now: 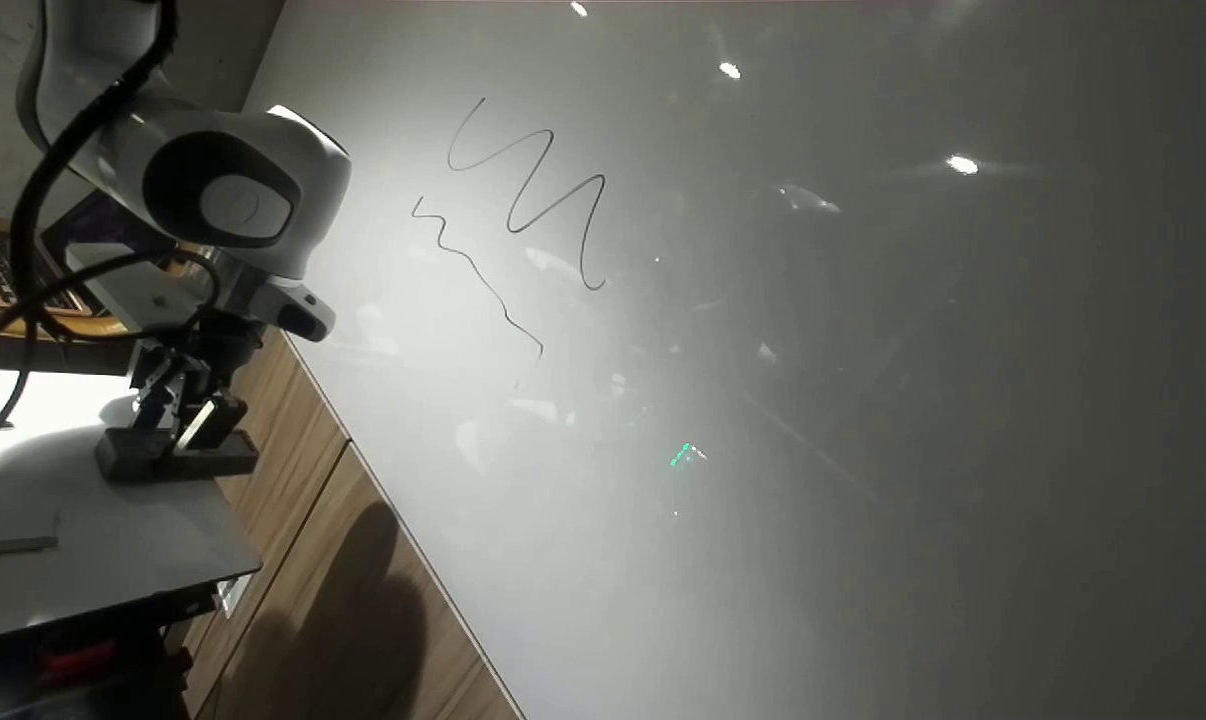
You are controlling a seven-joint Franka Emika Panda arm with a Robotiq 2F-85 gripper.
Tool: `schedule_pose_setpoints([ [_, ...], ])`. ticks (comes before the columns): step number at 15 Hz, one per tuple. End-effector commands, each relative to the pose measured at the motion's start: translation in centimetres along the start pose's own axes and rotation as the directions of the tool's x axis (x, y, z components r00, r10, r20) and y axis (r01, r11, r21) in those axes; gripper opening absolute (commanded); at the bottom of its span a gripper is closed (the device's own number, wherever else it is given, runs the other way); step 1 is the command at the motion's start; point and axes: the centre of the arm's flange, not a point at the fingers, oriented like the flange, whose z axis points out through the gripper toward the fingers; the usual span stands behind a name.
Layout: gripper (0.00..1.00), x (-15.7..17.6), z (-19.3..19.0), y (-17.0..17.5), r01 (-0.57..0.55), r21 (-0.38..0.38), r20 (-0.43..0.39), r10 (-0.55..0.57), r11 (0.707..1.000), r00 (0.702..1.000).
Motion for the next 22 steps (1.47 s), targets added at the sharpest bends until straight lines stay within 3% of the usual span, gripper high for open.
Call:
schedule_pose_setpoints([
  [1,0.32,-0.7,-0.3,-0.8,0.006,-0.012,-0.017,-0.006,1.000,1.000],
  [5,0.32,-0.4,-2.0,-1.6,0.030,-0.030,-0.030,-0.031,0.999,0.999],
  [9,0.32,1.2,-8.5,-3.1,0.067,-0.097,-0.126,-0.080,0.993,0.989],
  [12,0.32,3.0,-15.2,-5.3,0.089,-0.170,-0.239,-0.129,0.981,0.962],
  [16,0.32,6.1,-24.8,-10.2,0.103,-0.247,-0.417,-0.201,0.964,0.887],
  [22,0.32,8.2,-33.7,-15.8,0.101,-0.311,-0.586,-0.274,0.945,0.762],
])
